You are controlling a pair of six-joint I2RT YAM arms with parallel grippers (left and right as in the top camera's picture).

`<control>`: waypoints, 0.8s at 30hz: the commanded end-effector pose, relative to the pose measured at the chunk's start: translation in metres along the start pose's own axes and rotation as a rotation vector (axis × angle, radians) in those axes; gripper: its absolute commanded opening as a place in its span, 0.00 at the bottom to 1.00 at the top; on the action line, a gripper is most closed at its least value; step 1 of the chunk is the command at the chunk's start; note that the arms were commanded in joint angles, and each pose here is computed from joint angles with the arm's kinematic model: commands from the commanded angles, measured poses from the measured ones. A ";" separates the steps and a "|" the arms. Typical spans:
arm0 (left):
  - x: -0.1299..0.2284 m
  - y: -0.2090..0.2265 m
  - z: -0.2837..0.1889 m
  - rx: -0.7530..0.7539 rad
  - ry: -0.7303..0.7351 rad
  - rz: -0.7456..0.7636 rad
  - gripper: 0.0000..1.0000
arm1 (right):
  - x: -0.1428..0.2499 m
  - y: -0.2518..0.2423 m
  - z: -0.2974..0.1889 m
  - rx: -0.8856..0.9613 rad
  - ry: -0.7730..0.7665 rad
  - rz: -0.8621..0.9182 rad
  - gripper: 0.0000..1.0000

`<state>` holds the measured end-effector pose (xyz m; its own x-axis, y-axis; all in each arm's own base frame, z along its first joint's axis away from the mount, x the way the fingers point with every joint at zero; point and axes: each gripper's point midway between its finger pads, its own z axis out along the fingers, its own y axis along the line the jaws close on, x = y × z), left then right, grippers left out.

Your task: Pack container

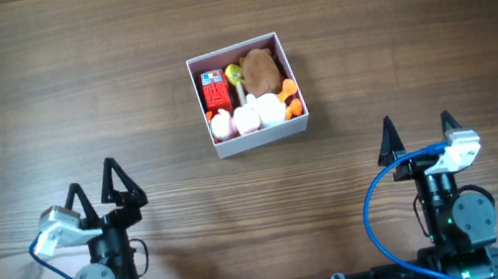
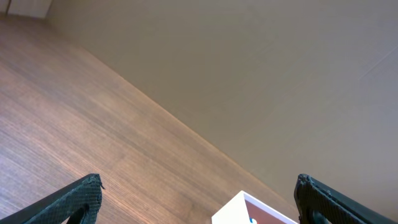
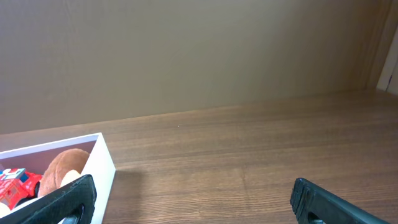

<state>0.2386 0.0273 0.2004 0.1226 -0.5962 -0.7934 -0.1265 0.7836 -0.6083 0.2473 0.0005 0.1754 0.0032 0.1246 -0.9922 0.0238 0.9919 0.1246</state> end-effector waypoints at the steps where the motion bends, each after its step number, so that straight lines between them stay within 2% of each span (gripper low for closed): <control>1: 0.014 0.009 0.003 -0.005 0.015 0.016 1.00 | -0.002 0.002 0.000 -0.012 -0.011 -0.016 1.00; 7: 0.027 0.019 0.004 -0.028 0.041 0.075 1.00 | -0.002 0.002 0.000 -0.012 -0.011 -0.017 1.00; 12: 0.031 0.006 0.004 0.052 0.061 0.415 1.00 | -0.002 0.002 0.000 -0.012 -0.011 -0.017 1.00; 24: 0.039 0.013 0.004 0.034 0.099 0.431 1.00 | -0.002 0.002 0.000 -0.012 -0.011 -0.017 1.00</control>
<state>0.2450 0.0174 0.1630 -0.0248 -0.2484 -0.9683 -0.1289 0.9614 -0.2433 0.2473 0.0005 0.1754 0.0032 0.1246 -0.9922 0.0238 0.9919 0.1246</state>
